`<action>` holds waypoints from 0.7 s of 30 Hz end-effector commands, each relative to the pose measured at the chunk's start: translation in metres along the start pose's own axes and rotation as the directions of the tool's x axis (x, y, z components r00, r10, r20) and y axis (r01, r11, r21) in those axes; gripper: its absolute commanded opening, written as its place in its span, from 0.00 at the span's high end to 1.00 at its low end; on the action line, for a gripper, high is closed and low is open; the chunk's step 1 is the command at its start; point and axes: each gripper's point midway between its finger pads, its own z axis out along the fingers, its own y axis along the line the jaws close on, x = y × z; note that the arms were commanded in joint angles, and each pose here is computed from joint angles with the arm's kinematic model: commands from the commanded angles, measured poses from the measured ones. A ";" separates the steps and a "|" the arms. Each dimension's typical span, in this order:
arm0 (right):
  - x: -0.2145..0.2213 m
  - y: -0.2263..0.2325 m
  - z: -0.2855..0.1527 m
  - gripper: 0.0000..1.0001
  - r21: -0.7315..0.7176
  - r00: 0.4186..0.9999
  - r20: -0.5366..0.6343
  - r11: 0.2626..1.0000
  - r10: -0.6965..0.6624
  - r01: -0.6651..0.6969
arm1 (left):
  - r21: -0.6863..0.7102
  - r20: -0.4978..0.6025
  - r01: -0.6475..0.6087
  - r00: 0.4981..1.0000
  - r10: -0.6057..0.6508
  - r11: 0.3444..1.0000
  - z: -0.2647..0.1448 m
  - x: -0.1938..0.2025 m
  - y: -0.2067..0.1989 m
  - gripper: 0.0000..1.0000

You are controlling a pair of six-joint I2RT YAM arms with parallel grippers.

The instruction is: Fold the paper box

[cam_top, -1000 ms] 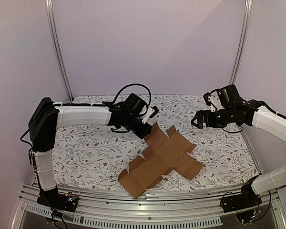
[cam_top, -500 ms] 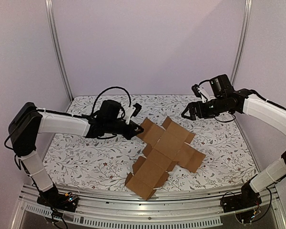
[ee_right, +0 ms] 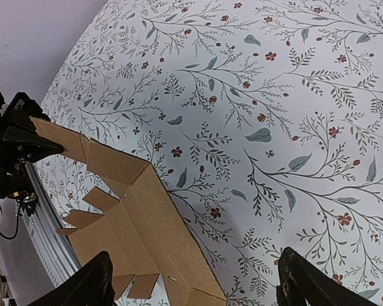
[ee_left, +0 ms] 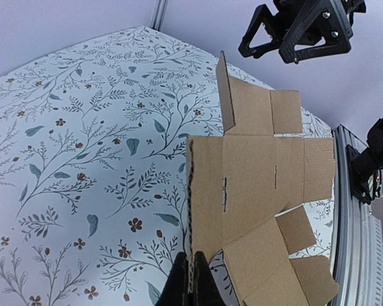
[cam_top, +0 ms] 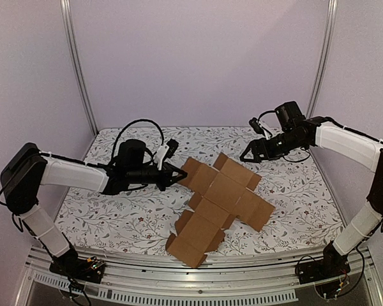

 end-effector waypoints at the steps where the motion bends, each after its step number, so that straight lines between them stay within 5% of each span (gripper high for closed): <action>1: 0.006 0.018 0.004 0.14 -0.125 0.998 -0.055 0.992 -0.027 0.020 | -0.004 0.095 -0.025 0.995 0.025 1.000 -0.018 -0.016 0.003 1.00; 13: 0.012 0.028 0.012 0.32 -0.220 0.991 -0.107 0.974 -0.081 0.056 | 0.053 0.120 -0.017 0.993 0.010 0.998 -0.027 -0.017 -0.004 1.00; 21: 0.013 0.039 0.010 0.57 -0.267 0.982 -0.143 0.960 -0.122 0.080 | 0.073 0.121 -0.009 0.993 0.000 0.997 -0.029 -0.018 -0.005 1.00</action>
